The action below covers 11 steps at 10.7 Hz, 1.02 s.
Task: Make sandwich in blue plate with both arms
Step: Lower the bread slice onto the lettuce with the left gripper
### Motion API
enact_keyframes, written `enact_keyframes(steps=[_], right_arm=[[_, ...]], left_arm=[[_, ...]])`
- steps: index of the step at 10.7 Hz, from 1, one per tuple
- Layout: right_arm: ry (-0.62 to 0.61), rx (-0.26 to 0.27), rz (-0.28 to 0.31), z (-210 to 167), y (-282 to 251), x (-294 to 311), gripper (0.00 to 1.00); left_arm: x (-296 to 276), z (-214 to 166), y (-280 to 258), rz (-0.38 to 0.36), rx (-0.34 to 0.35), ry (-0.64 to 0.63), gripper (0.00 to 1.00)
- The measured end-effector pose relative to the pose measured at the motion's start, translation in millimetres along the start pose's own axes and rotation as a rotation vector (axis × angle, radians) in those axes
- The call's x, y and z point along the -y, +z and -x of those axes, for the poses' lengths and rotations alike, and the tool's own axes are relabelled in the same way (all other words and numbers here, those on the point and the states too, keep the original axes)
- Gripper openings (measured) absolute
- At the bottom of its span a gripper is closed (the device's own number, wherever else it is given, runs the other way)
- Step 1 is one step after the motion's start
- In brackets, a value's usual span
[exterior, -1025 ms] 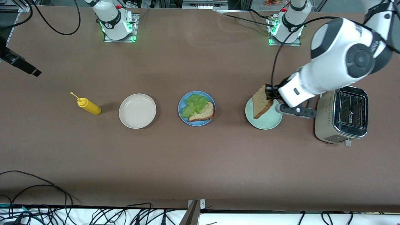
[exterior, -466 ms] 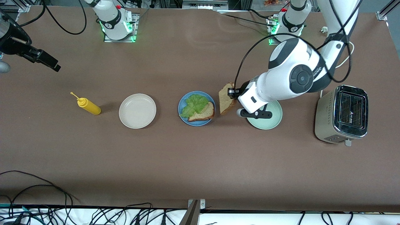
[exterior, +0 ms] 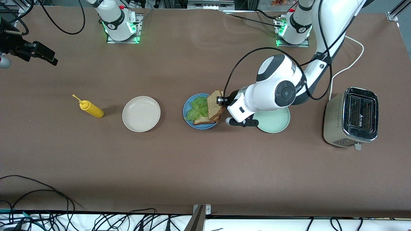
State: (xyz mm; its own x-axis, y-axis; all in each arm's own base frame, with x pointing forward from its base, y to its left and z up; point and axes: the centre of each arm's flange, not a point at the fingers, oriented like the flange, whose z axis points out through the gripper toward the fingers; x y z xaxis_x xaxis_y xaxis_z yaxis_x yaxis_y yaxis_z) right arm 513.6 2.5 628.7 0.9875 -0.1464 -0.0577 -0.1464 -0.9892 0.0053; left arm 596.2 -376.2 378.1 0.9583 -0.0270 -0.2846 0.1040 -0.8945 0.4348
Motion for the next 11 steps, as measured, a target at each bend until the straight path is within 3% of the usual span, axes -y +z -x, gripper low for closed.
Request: enact_keyframes(steps=[11], right_arm=[[0.021,-0.007,-0.003,-8,9,-12,1.0]], left_arm=[[-54,16,88,0.116,0.002,0.051,0.09]])
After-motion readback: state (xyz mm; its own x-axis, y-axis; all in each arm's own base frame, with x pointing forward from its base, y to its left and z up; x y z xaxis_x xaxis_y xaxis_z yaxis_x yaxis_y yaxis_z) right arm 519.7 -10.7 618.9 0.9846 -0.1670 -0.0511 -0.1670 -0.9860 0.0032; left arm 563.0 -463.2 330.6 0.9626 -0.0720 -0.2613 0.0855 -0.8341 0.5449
